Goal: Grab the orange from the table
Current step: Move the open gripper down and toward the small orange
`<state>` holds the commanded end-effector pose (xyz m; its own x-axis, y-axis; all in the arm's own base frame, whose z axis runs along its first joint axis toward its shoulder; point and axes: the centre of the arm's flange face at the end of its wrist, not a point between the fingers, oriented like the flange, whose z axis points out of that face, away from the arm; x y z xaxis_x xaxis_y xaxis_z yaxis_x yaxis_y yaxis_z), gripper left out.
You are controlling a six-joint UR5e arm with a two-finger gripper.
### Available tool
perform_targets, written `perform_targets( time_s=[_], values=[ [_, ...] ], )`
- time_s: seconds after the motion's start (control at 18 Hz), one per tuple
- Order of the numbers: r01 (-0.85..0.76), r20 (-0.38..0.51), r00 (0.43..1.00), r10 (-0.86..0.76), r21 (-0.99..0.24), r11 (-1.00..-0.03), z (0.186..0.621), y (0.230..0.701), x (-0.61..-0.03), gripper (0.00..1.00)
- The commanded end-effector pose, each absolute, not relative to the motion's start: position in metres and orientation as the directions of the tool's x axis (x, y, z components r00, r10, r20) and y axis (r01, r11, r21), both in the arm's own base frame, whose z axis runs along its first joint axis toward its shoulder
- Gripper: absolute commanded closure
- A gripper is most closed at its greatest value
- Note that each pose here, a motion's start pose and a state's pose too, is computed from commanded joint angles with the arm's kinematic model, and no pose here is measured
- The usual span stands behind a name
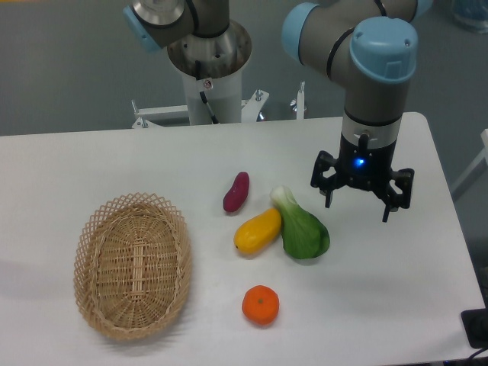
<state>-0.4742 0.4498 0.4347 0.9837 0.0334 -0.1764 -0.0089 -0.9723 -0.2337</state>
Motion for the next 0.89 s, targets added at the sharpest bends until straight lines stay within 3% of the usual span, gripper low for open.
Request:
perform_targets(
  time_s=[0.44,0.89],
  values=[
    [0.01,-0.172,0.984,0.053,-0.241,-0.97,0.427,0.453,-0.47,0.0],
    [0.232,-0.072,0.964,0.258,-0.251,-0.94,0.384,0.496,-0.458,0.0]
  ],
)
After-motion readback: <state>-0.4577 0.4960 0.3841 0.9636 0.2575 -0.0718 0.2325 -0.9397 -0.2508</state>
